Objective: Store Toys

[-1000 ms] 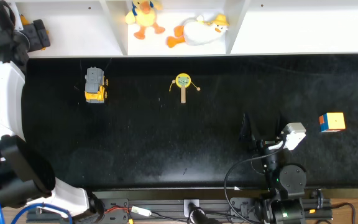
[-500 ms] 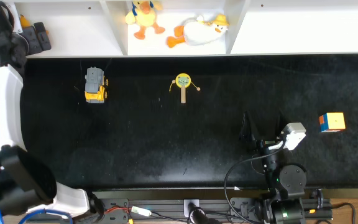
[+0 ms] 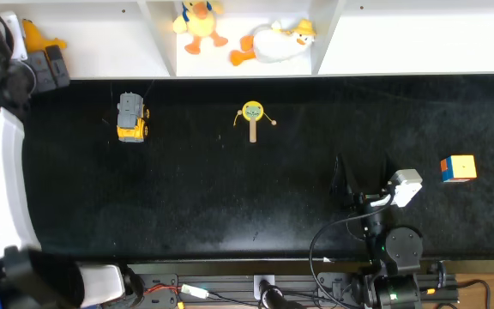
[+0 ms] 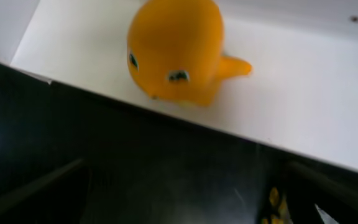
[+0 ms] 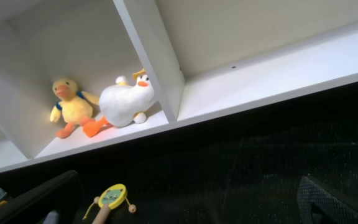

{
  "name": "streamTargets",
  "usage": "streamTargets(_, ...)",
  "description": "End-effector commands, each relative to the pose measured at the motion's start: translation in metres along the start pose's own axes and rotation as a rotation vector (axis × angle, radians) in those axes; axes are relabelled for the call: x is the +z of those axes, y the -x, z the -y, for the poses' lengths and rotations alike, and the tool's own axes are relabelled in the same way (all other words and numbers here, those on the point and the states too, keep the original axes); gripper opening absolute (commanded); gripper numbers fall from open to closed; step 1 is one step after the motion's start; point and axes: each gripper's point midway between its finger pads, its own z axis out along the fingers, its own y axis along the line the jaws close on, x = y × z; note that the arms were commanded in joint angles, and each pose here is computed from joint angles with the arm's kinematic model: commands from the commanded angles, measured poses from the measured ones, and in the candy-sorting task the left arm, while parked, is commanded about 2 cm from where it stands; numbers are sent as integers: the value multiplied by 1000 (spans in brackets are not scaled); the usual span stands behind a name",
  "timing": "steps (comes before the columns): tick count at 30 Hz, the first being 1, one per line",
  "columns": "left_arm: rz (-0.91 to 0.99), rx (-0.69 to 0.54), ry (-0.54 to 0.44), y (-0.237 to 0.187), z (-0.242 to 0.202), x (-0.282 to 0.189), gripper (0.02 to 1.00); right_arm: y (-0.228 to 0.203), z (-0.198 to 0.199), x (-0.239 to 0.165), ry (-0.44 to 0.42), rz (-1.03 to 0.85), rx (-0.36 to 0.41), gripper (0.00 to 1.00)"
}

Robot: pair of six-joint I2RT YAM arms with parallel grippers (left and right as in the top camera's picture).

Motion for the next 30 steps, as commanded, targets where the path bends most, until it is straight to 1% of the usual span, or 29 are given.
streamTargets(1,62,-5,-84,4,11,-49,998,-3,1,0,1,0,4,996)
streamTargets(4,46,14,-158,-12,25,-65,998,-3,1,0,1,0,4,996)
streamTargets(6,30,23,-186,-26,33,-68,998,-3,1,0,1,0,4,996)
streamTargets(7,19,47,-205,-35,39,-68,998,-3,1,0,1,0,4,996)
streamTargets(9,4,89,-254,-53,54,-65,998,-3,1,0,1,0,4,996)
streamTargets(14,-70,170,-318,-101,87,-44,998,-3,1,0,1,0,4,996)
streamTargets(17,-119,212,-343,-131,105,-26,998,-3,1,0,1,0,4,996)
streamTargets(21,-137,244,-366,-159,120,-9,998,-3,1,0,1,0,4,996)
streamTargets(25,-134,268,-350,-177,126,7,998,-3,1,0,1,0,4,996)
streamTargets(30,-119,280,-361,-183,136,26,998,-3,1,0,1,0,4,996)
